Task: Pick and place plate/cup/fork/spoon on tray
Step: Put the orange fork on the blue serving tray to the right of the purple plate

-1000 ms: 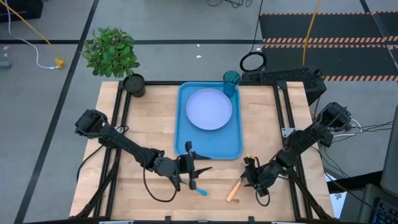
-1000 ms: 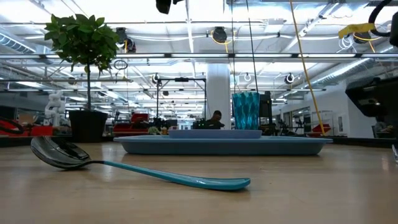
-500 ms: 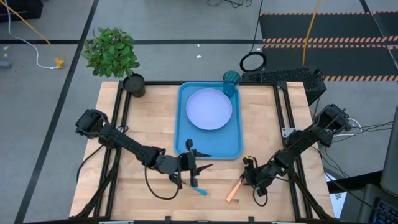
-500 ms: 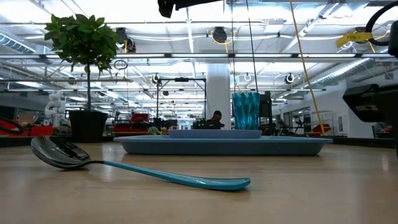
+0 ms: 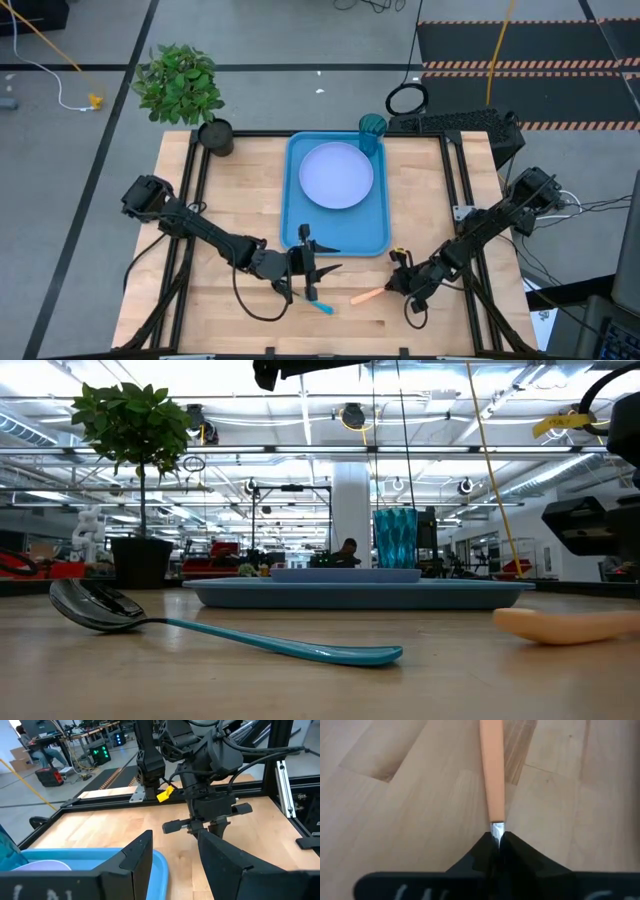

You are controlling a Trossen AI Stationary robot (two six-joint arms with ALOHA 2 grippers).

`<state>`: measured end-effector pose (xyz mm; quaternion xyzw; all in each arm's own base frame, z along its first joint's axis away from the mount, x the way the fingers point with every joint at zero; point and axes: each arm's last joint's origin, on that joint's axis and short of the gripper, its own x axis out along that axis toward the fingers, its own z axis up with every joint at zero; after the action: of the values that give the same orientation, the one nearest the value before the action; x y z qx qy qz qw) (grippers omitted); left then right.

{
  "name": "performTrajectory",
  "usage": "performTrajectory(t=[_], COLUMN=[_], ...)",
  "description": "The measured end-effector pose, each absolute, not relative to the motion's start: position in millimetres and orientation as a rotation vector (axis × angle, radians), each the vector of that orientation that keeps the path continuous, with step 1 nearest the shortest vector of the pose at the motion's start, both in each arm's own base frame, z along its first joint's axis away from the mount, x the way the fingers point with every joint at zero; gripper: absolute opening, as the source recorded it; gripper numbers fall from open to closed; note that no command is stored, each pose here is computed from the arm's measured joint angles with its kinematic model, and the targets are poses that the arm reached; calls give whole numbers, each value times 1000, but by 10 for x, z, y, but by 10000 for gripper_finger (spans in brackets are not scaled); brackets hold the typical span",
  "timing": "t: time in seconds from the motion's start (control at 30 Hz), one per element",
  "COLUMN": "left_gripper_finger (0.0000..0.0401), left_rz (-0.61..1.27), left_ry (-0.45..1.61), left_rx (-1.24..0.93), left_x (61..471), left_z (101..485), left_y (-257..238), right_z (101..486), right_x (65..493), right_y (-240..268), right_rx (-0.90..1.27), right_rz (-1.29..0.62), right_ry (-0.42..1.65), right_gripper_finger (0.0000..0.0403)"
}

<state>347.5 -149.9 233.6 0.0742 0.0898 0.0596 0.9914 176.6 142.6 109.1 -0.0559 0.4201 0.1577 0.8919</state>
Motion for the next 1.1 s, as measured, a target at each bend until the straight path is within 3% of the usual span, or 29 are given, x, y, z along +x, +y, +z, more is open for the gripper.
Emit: performTrajectory(t=[0.63, 1.1], left_gripper_finger=[161, 161], left_rz=[99, 329], left_ry=[195, 414], left_rx=[210, 202], left_x=[3405, 2727], left_z=[2354, 2674], left_y=[-1597, -1533], right_z=[1493, 1654], right_x=[1761, 2083], right_y=[1377, 786], right_rx=[-33, 29], right_rz=[302, 21], right_ry=[658, 549], right_gripper_finger=[12, 12])
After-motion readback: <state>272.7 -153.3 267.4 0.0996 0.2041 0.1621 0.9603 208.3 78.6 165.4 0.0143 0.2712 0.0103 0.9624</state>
